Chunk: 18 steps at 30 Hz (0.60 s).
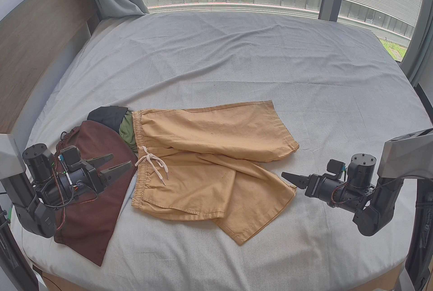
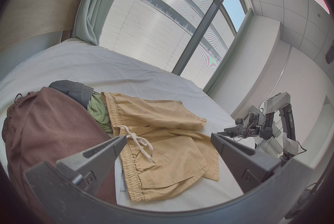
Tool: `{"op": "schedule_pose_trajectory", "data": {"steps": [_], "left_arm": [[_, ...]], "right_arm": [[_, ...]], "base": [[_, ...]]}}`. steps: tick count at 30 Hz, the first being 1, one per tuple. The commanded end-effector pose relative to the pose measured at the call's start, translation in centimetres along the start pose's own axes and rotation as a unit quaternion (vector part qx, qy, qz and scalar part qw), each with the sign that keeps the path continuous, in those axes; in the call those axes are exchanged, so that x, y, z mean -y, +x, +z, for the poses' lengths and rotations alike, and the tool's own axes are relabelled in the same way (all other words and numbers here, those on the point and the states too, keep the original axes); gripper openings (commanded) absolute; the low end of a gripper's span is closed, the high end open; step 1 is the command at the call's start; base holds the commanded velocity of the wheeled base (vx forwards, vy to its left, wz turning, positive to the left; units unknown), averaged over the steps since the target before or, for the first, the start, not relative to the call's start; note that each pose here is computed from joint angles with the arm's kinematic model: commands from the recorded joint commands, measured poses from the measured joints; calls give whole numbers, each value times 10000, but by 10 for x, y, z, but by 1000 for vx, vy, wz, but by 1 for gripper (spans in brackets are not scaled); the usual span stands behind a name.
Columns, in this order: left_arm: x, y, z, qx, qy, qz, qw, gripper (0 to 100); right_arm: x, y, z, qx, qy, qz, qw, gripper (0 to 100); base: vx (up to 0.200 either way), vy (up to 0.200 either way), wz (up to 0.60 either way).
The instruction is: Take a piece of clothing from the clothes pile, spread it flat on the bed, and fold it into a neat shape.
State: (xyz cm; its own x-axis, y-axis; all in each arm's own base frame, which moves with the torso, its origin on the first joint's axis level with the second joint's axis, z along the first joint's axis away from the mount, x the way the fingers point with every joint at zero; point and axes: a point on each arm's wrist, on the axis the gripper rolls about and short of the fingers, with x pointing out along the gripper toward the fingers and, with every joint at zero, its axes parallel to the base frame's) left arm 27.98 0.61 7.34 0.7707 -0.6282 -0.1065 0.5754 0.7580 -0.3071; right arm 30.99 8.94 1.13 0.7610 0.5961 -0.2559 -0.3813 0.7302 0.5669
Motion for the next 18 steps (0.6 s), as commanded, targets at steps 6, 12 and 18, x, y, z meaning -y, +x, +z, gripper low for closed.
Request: {"op": "schedule_pose_trajectory", "data": {"steps": [6, 12, 18], "left_arm": [[-2, 1, -2, -21, -25, 15, 10000, 100], [-2, 1, 0, 2, -12, 10, 10000, 100], [-3, 2, -1, -1, -16, 26, 10000, 100]], "right_arm": [[7, 0, -11, -190, 101, -131, 9997, 100], [15, 3, -21, -356, 189, -225, 9989, 100], [18, 7, -23, -363, 212, -212, 9989, 100]], "base": [[0, 0, 0], [0, 0, 0], [0, 0, 0]]}}
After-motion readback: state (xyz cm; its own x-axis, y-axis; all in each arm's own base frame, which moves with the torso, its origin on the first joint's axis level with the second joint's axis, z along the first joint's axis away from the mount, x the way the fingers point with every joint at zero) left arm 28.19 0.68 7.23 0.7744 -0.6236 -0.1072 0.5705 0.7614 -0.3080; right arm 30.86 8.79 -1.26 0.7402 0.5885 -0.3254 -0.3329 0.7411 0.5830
